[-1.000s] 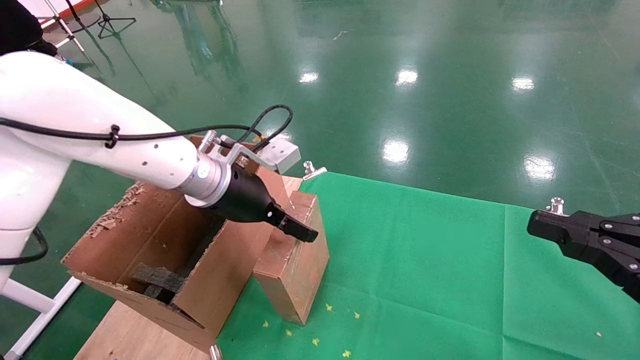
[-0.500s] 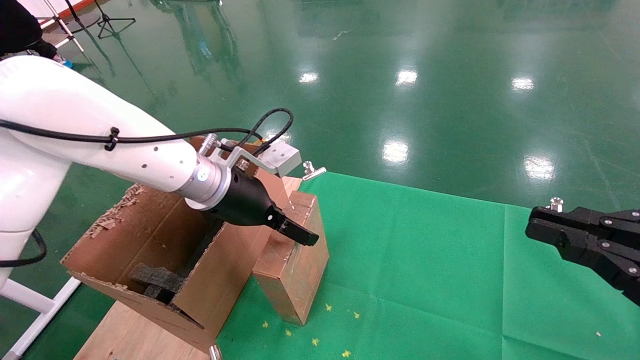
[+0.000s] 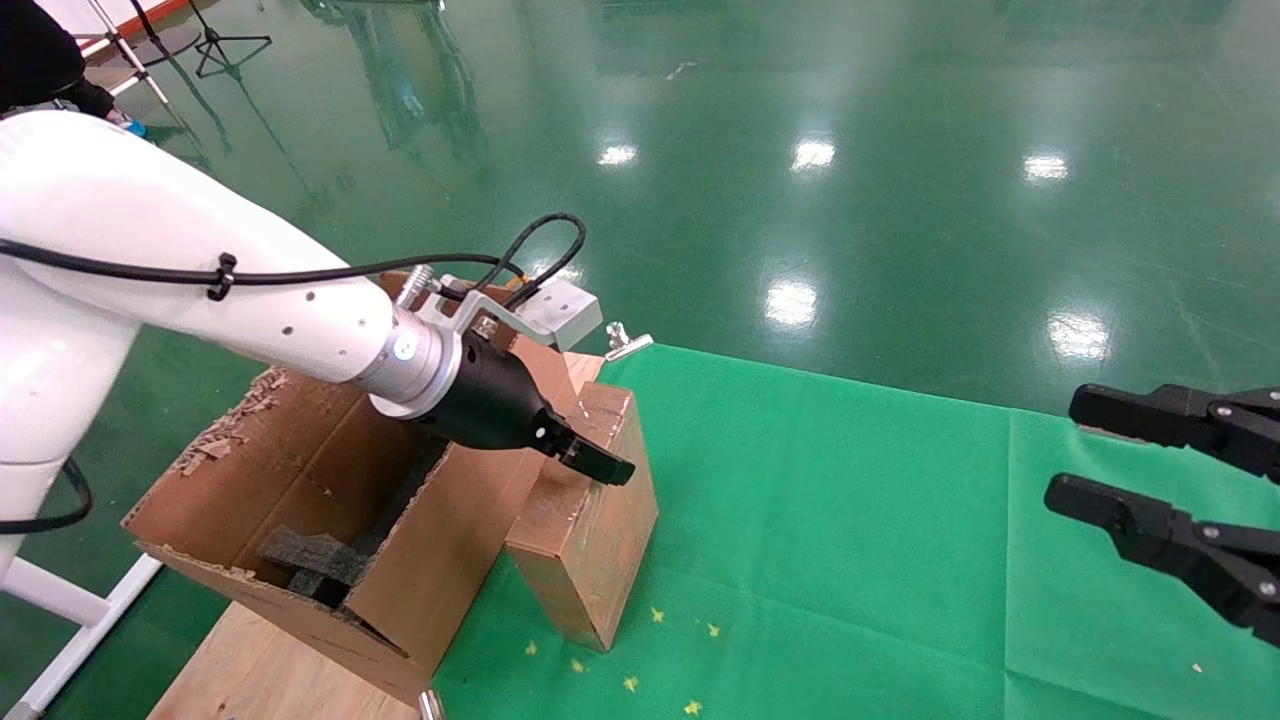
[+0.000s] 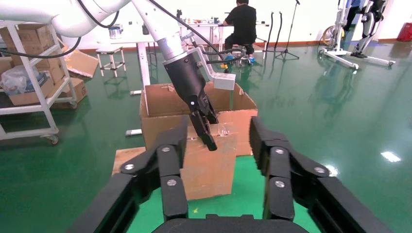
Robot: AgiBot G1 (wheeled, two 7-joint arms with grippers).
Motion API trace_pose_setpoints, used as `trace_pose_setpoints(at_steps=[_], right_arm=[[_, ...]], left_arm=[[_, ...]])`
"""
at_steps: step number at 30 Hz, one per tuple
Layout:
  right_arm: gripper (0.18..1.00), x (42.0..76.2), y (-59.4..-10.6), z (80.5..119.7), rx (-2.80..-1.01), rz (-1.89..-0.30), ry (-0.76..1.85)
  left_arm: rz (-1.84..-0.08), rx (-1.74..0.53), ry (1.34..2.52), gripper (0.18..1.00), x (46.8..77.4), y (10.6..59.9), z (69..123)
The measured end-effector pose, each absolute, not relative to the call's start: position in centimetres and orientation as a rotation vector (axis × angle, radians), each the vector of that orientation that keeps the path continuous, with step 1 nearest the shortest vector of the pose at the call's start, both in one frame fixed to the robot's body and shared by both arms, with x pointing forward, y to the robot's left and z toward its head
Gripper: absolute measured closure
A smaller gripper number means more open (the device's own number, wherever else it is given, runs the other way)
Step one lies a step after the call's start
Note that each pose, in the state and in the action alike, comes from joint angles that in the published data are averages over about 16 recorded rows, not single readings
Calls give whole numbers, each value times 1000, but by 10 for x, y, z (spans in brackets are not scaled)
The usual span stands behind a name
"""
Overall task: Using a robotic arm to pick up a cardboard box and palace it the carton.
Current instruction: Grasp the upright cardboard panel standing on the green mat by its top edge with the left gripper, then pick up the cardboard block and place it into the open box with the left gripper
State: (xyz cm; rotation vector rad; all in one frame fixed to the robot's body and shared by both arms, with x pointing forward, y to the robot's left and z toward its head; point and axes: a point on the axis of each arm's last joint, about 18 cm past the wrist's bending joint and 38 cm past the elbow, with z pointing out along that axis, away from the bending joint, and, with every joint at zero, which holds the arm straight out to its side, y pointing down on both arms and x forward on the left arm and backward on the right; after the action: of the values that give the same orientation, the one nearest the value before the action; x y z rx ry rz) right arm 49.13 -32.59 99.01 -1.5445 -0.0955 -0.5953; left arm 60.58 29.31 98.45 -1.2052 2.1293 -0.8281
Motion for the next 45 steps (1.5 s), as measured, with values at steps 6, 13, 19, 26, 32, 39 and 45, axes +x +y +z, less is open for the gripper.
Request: trace_pose_setpoints(at_steps=[6, 13, 19, 26, 32, 39, 45], right_arm=[[643, 491, -326, 990, -1544, -595, -95], [487, 491, -326, 990, -1544, -595, -95], [363, 491, -326, 990, -1544, -595, -95], [258, 491, -326, 990, -1544, -595, -95], [209, 491, -326, 990, -1544, -595, -95], [183, 491, -326, 990, -1544, -595, -95], [178, 491, -326, 990, -1544, -595, -95]], left_arm=[[-830, -1206, 2128, 445, 607, 294, 985], [-853, -1158, 2112, 591, 607, 296, 997], [-910, -1029, 2029, 697, 603, 306, 1036], [-934, -841, 1844, 750, 585, 337, 1104], [-877, -783, 1716, 759, 563, 379, 1137], [-763, -875, 1686, 760, 546, 438, 1117], [-681, -1022, 1700, 761, 541, 486, 1072]])
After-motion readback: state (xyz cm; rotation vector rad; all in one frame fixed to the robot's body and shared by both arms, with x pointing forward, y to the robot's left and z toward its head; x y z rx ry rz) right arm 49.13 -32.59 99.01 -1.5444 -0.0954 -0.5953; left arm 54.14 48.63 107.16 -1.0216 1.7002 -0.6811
